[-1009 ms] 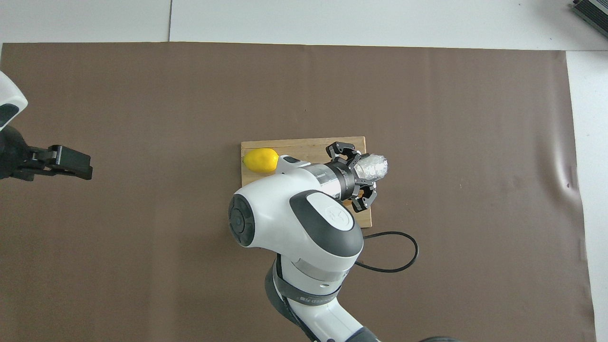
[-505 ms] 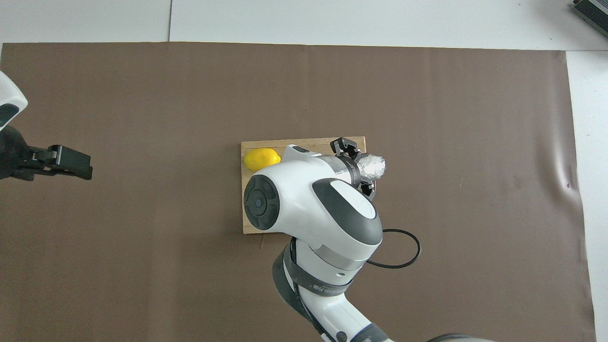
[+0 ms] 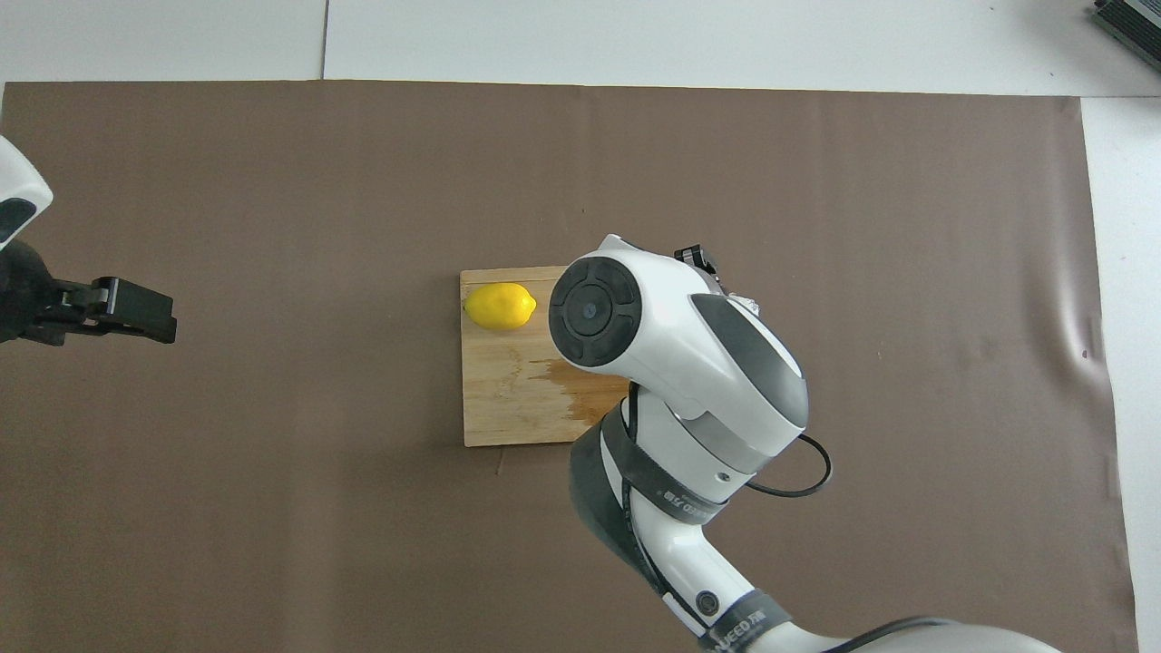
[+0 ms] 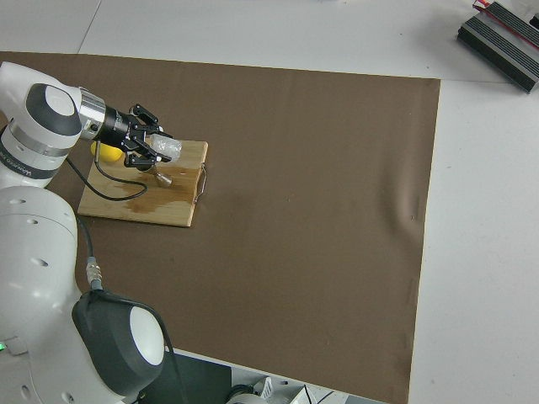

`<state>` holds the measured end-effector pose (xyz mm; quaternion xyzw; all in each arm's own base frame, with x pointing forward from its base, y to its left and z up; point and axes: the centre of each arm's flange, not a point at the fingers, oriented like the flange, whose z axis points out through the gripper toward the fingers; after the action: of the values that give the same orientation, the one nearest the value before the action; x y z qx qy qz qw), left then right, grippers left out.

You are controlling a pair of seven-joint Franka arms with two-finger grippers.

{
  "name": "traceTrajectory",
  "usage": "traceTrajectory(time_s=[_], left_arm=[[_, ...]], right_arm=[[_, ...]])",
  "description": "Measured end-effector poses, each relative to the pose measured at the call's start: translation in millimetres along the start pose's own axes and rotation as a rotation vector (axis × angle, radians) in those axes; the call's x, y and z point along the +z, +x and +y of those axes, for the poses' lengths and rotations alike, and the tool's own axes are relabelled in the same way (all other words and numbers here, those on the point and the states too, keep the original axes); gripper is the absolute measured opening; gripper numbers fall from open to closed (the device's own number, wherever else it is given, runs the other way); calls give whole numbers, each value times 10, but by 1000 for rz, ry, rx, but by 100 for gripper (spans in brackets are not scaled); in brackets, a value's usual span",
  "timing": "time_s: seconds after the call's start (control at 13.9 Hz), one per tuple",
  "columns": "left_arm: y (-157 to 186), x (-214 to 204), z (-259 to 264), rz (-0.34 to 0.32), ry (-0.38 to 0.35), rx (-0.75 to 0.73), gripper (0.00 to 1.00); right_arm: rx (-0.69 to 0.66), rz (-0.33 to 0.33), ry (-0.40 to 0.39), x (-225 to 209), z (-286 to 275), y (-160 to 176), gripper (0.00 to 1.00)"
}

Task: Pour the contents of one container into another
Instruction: 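Turn the white cup upright and carry it back with the right gripper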

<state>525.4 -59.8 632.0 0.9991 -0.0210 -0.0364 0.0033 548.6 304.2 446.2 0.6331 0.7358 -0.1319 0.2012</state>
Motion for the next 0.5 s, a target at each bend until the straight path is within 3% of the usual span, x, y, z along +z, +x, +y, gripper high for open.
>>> traceTrajectory(time_s=[0.29,0.5], left_arm=[[0,0,0,0,0,0,100],[0,0,0,0,0,0,100]], right_arm=[[29,84,71,152,92,-377,50],[25,105,104,292,137,-598,50]])
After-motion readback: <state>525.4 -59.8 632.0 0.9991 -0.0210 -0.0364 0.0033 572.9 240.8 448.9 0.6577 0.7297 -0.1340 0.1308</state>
